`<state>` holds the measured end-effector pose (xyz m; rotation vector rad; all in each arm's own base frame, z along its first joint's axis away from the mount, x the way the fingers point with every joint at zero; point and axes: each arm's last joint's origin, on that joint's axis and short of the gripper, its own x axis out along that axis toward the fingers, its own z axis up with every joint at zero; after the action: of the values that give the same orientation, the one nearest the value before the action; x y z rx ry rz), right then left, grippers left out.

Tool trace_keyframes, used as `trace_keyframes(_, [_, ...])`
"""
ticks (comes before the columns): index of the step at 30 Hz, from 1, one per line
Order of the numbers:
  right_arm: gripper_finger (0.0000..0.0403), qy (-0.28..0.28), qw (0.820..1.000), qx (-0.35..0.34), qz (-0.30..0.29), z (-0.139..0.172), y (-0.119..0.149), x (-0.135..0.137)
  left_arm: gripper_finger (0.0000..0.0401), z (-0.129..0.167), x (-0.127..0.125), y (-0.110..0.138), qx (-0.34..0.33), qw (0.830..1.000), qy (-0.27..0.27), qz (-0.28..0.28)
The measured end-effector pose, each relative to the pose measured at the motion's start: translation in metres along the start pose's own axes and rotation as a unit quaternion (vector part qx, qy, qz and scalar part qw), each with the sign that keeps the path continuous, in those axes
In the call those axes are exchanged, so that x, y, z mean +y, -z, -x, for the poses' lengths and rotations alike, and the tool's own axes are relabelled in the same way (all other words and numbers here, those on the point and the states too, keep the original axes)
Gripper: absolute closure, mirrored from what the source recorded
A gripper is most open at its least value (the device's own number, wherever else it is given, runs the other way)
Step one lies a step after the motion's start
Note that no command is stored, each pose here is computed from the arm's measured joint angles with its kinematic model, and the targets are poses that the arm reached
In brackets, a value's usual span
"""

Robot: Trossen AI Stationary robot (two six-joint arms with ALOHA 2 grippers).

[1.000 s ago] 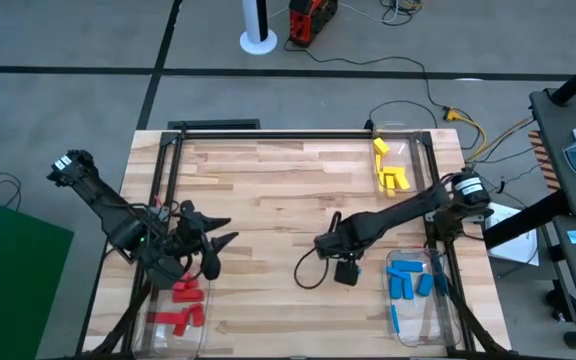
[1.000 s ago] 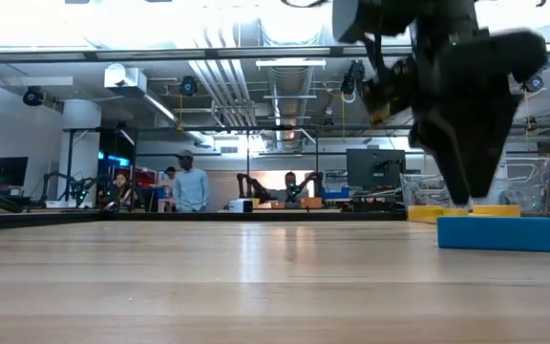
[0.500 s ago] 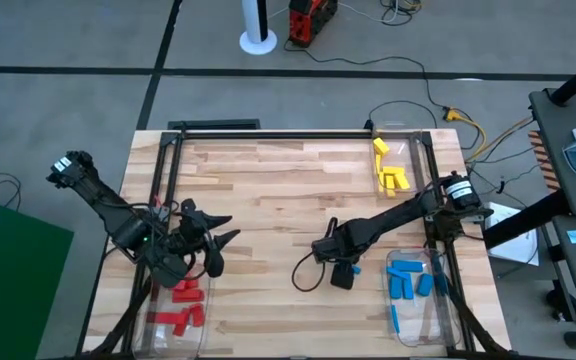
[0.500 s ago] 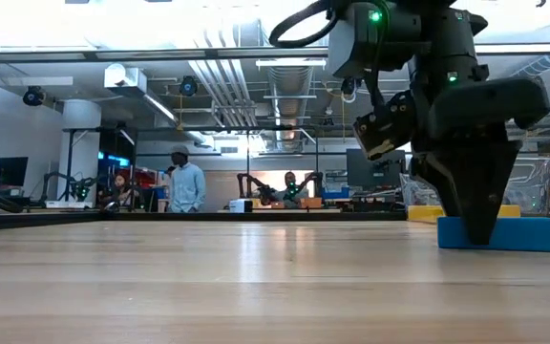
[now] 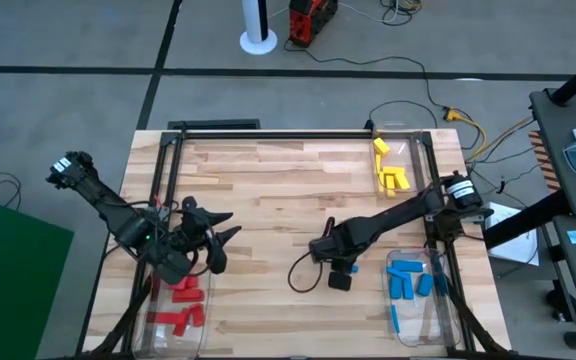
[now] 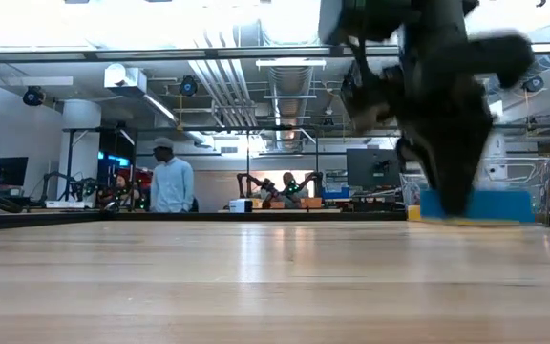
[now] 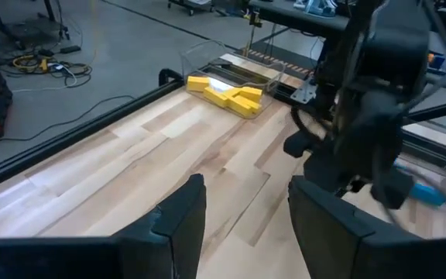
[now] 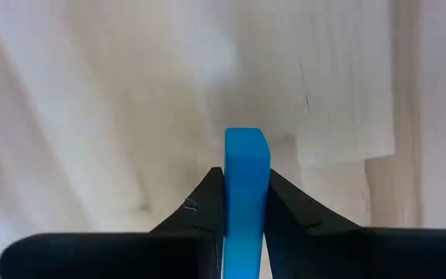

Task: Sort blocks
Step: Put the blue block into the bottom right transparent bin

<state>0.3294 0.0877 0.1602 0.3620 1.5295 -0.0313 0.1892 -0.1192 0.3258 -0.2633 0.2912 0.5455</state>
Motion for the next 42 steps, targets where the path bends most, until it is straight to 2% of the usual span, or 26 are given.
trace_keyframes(7, [0.0353,-0.022,0.999,-0.037,-0.012,0.057,0.003,0.011,0.0239,-0.002,0.001,-0.001,0.0,1.0,-0.005,0.002])
trace_keyframes(14, [0.0353,-0.038,0.993,-0.063,0.089,0.115,0.047,0.024,0.0239,-0.008,0.004,-0.004,-0.003,1.0,-0.02,0.004])
trace_keyframes(19, [0.0353,-0.018,0.986,-0.02,0.163,0.134,0.089,0.027,0.0239,-0.013,0.006,-0.006,-0.005,1.0,-0.03,0.004])
trace_keyframes(27, [0.0353,0.0,0.974,0.031,0.226,0.14,0.142,0.025,0.0239,-0.016,0.008,-0.007,0.008,1.0,-0.026,0.006])
trace_keyframes(34, [0.0353,0.001,0.975,0.038,0.217,0.128,0.17,0.017,0.0239,-0.016,0.008,-0.007,0.009,1.0,-0.025,0.006])
trace_keyframes(42, [0.0353,-0.068,0.98,-0.002,0.188,0.103,0.187,0.031,0.0239,-0.016,0.008,-0.007,0.009,1.0,-0.025,0.007])
